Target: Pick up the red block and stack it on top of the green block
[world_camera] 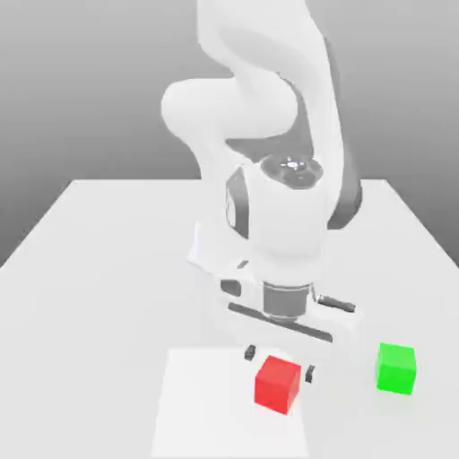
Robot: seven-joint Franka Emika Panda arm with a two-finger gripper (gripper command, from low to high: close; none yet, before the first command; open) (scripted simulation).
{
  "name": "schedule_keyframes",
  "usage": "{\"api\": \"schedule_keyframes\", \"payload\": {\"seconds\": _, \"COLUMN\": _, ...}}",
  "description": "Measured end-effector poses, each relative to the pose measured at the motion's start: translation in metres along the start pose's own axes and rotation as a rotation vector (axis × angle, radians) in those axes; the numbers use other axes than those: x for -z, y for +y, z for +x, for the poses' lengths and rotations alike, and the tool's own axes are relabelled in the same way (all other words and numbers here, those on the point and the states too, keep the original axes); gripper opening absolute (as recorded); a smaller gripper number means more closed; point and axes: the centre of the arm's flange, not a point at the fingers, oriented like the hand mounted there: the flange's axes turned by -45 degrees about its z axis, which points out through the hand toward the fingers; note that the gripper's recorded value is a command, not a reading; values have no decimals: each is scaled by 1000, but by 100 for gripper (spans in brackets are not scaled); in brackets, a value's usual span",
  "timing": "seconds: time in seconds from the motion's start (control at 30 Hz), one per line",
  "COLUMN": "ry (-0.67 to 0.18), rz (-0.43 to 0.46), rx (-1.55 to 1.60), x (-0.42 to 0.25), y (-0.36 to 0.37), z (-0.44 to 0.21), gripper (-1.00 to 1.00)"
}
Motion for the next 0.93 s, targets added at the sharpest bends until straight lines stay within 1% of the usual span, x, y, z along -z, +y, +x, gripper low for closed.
{"api": "schedule_keyframes", "payload": {"seconds": 0.23, "ry": 1, "rz": 1, "rx": 0, "x": -1, "y": 0, "z": 0, "gripper": -100}}
{"api": "schedule_keyframes", "payload": {"seconds": 0.43, "ry": 1, "rz": 0, "rx": 11, "x": 55, "y": -3, "z": -2, "gripper": -100}}
{"api": "schedule_keyframes", "payload": {"seconds": 0.53, "ry": 0, "rz": 2, "rx": 289, "x": 74, "y": -73, "z": -55, "gripper": -100}}
{"api": "schedule_keyframes", "payload": {"seconds": 0.63, "ry": 0, "rz": 2, "rx": 580, "x": 92, "y": -134, "z": -122, "gripper": -100}}
{"api": "schedule_keyframes", "payload": {"seconds": 0.67, "ry": 0, "rz": 1, "rx": 627, "x": 89, "y": -142, "z": -133, "gripper": -100}}
{"api": "schedule_keyframes", "payload": {"seconds": 0.8, "ry": 2, "rz": 0, "rx": 628, "x": 49, "y": -143, "z": -127, "gripper": -100}}
{"api": "schedule_keyframes", "payload": {"seconds": 0.83, "ry": 1, "rz": 0, "rx": 629, "x": 39, "y": -142, "z": -128, "gripper": 100}}
{"api": "schedule_keyframes", "payload": {"seconds": 0.93, "ry": 1, "rz": 0, "rx": 629, "x": 39, "y": -142, "z": -128, "gripper": 100}}
